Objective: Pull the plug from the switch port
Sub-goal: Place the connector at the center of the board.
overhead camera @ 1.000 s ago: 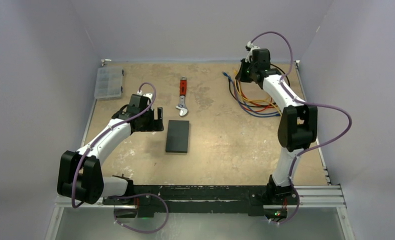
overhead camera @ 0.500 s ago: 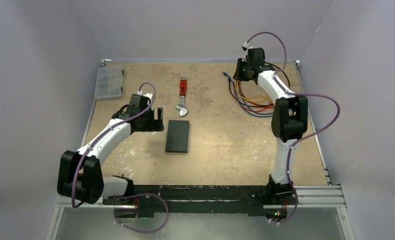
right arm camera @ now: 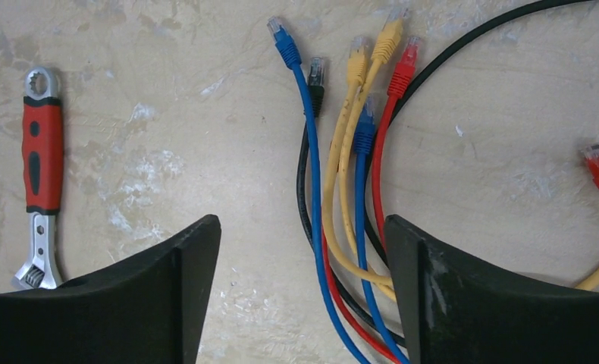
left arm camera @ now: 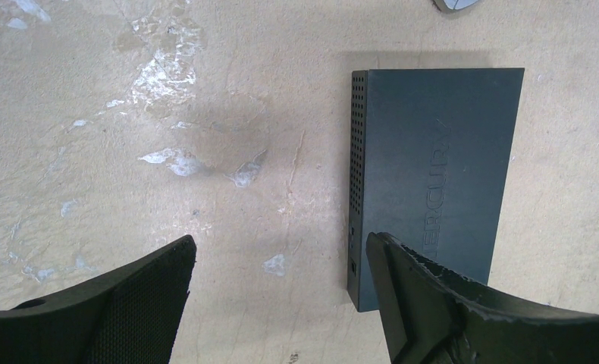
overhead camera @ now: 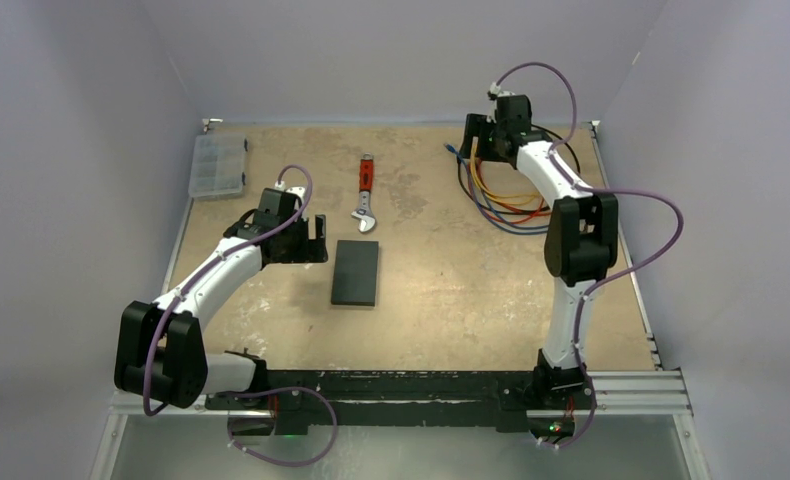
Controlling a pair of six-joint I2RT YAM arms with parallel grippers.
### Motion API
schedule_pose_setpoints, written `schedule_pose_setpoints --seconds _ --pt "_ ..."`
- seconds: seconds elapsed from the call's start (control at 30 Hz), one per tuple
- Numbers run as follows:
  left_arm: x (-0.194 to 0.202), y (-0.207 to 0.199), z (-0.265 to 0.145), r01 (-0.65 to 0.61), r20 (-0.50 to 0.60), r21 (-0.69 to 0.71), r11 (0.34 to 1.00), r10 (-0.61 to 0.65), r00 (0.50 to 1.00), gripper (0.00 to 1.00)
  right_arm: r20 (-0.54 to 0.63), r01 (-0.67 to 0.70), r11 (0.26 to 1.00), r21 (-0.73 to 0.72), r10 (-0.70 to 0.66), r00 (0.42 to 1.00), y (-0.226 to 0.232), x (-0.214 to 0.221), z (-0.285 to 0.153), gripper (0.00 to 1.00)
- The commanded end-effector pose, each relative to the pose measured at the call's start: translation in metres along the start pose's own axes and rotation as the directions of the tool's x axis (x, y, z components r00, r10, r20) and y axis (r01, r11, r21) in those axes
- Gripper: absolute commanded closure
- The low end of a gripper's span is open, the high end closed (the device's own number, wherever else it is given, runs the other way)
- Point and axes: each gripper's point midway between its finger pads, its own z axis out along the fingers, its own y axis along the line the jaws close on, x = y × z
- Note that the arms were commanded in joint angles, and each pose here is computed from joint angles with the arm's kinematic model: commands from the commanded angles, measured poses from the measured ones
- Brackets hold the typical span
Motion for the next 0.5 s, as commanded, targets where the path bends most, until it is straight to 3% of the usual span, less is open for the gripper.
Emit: schedule_pose_setpoints --seconds 0.0,0.47 --pt "-0.011 -0.003 -0.003 -0.012 0.028 0.016 1.0 0.011 1.0 0.17 0.128 0.008 1.0 0.005 -0.008 0.992 0.004 -0.041 -0.034 0.16" --pt "-0.023 -0.013 -0.013 0.012 0.084 0.063 0.998 -0.018 0.996 0.14 0.169 0.011 0.993 -0.114 0.008 0.986 0.022 -0.025 -0.069 0.06"
